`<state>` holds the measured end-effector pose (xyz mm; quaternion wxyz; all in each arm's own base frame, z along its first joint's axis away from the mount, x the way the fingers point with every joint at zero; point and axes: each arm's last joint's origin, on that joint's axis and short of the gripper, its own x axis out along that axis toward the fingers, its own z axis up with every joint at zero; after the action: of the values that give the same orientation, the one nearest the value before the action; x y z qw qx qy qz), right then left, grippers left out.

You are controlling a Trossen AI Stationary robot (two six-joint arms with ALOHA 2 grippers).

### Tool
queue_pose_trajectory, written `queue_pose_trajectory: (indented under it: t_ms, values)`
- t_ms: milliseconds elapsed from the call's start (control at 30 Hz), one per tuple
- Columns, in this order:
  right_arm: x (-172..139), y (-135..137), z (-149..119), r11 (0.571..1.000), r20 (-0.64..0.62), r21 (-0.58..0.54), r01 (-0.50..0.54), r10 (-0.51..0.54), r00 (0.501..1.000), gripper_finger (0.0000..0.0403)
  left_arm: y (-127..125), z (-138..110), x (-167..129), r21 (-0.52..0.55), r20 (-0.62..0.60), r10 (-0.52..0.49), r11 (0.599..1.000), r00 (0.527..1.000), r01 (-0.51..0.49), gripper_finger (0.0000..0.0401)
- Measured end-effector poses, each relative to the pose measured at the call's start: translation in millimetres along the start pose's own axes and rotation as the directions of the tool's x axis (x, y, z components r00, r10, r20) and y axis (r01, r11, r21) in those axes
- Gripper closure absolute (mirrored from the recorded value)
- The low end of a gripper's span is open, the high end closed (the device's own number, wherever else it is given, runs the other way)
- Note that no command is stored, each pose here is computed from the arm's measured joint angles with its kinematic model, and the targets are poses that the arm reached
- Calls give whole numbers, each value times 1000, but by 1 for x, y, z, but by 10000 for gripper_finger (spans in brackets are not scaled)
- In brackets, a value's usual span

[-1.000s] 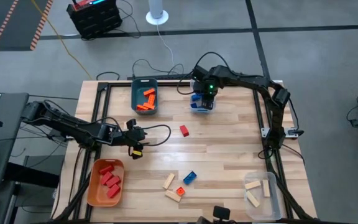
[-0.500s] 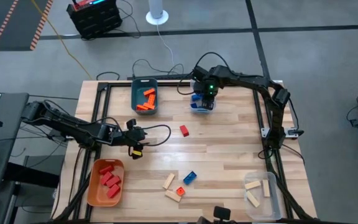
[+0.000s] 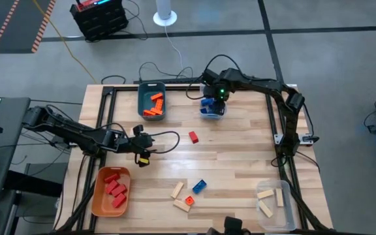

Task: Sort blocks
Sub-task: Put the red block into the orange bin

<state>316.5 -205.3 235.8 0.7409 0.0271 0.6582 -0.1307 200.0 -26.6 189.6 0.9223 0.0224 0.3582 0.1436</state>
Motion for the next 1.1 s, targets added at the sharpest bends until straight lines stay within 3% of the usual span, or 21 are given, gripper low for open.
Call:
queue_pose_trajectory:
  t_ms: [200,333,467,667,733,833,933,1100]
  values:
    - [-34,6,12,995,13,-31,92,-92,996,175,3,1,1,51,4,12,999,1000,-13,191]
    - [-69,21,29,989,116,-67,131,-122,986,177,4,3,2,141,19,16,990,1000,-18,191]
    - [-82,61,46,984,240,-151,90,-52,969,180,5,4,2,225,26,21,974,999,-26,191]
    - [-74,143,64,969,352,-243,46,44,935,180,4,7,2,260,57,21,965,998,-35,191]
    - [-63,165,67,981,410,-192,10,71,909,180,4,8,2,262,65,21,964,998,-38,191]
    - [-34,184,61,995,401,-74,-64,88,912,180,4,9,2,237,72,20,971,997,-37,191]
    - [-5,203,56,996,481,67,-65,25,876,180,4,8,2,193,68,20,981,997,-33,191]
    - [20,232,34,961,482,273,-30,-110,869,180,-2,1,-1,202,57,-6,979,998,-5,191]
